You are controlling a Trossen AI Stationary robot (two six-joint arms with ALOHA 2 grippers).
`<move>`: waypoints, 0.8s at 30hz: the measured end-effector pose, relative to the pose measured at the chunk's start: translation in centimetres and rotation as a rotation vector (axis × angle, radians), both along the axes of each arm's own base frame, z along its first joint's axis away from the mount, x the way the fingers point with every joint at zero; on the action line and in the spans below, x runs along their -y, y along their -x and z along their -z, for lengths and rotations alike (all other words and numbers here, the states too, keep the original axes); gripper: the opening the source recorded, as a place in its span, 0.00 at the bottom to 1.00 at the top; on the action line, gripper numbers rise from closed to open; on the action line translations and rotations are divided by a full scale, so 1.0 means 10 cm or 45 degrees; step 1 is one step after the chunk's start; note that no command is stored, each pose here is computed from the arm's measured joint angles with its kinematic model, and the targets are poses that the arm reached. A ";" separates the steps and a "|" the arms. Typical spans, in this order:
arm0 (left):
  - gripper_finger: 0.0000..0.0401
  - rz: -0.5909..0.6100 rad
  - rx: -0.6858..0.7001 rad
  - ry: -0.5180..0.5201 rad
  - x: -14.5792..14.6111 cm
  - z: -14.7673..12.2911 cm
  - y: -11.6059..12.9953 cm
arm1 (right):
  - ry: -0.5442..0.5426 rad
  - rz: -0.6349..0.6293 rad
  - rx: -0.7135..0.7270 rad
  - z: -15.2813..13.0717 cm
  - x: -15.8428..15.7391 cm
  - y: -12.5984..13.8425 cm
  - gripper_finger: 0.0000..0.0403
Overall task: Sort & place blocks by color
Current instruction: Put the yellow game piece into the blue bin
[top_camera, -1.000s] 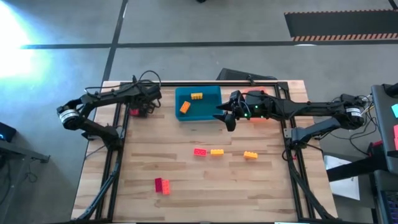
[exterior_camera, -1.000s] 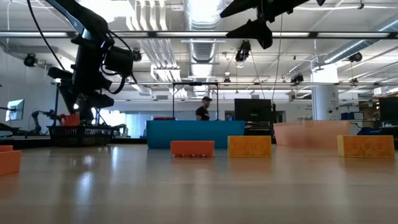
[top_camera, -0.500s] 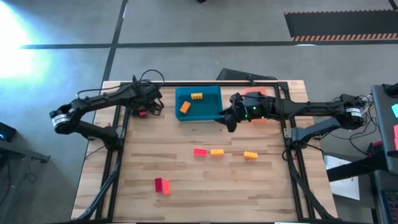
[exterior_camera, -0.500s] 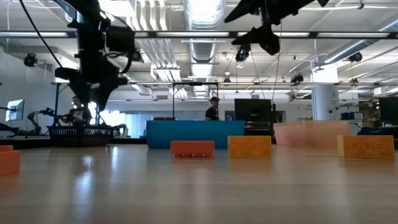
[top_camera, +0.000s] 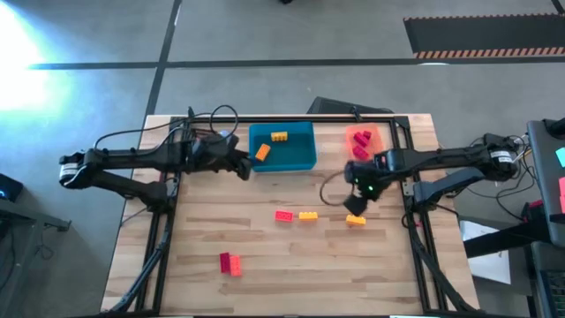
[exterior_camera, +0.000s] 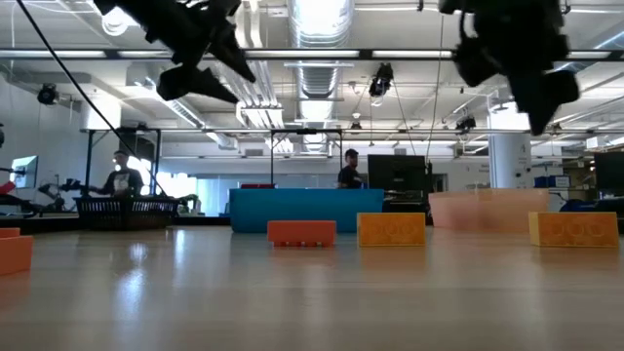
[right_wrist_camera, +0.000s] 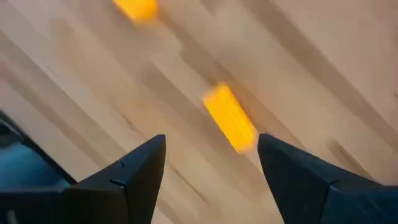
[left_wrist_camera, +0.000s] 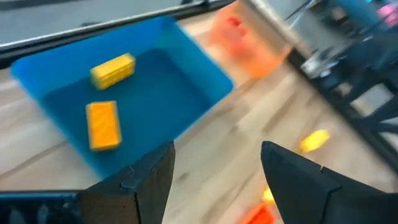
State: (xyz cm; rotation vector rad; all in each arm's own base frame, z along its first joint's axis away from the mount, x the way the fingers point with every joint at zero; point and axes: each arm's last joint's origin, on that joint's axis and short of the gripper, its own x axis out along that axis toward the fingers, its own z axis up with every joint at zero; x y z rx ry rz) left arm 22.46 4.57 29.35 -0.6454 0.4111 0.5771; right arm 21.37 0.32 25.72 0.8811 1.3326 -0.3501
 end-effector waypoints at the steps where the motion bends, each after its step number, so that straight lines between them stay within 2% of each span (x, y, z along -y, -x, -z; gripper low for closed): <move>1: 0.56 0.008 0.029 -0.005 0.01 -0.02 -0.02 | 0.000 -0.033 -0.048 0.01 -0.04 0.04 0.60; 7: 0.56 0.006 0.083 -0.017 0.01 -0.03 -0.07 | 0.067 -0.183 -0.133 0.09 -0.22 0.08 0.58; 15: 0.56 -0.002 0.069 -0.018 0.00 0.00 -0.11 | 0.111 -0.392 -0.271 0.40 -0.31 0.01 0.58; 19: 0.56 -0.007 0.060 -0.012 0.00 0.03 -0.13 | 0.103 -0.424 -0.317 0.50 -0.33 -0.05 0.58; 24: 0.56 -0.009 0.055 -0.012 0.00 0.04 -0.13 | 0.139 -0.459 -0.274 0.63 -0.40 -0.15 0.58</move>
